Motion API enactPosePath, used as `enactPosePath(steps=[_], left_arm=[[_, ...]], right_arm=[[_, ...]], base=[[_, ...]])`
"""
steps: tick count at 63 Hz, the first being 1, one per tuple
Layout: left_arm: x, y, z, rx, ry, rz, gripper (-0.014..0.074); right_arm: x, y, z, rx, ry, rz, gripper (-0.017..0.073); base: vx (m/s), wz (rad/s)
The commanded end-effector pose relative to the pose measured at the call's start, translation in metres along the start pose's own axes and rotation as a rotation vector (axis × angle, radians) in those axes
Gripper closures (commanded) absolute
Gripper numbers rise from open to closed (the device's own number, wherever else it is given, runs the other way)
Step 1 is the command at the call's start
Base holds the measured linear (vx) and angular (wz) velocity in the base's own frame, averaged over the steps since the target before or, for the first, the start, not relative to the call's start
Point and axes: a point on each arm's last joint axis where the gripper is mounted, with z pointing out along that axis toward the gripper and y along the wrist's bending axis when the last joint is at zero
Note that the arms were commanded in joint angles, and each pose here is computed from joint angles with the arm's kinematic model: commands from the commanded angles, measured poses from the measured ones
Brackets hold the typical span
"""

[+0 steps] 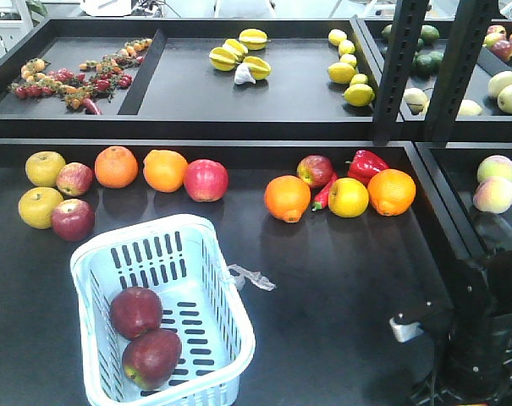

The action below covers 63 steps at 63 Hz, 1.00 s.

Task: Pick three apples into basket with both arms
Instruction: 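Close the right gripper on the red apple and lift it, then move the apple over the basket and lower it inside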

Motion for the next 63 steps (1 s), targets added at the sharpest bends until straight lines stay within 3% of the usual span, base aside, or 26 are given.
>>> enactPosePath(steps=[1,16,35,59,63], left_arm=[[-0.012,0.0,-0.003,0.011,-0.079,-0.004,0.0025],[-0.012,0.0,-0.003,0.011,-0.079,-0.004,0.0025],[-0.012,0.0,-0.003,0.011,-0.079,-0.004,0.0025],[-0.012,0.0,-0.003,0.011,-0.079,-0.004,0.0025],[-0.012,0.0,-0.003,0.011,-0.079,-0.004,0.0025]], right_arm=[[0.003,-0.002,-0.027,0.014,-0.066,0.023,0.0165],[0.015,0.006,-0.076,-0.023,-0.298,0.07,0.0165],[0.042,0.032,-0.136,-0.17,-0.664,-0.058,0.0165],[0.048,0.058,-0.167,-0.369,-0.923,-0.235,0.0165],[0.046,0.067,-0.169,-0.367,-0.951,-0.301,0.0165]], base=[[0.0,0.0],[0.0,0.0],[0.0,0.0],[0.0,0.0],[0.0,0.0]])
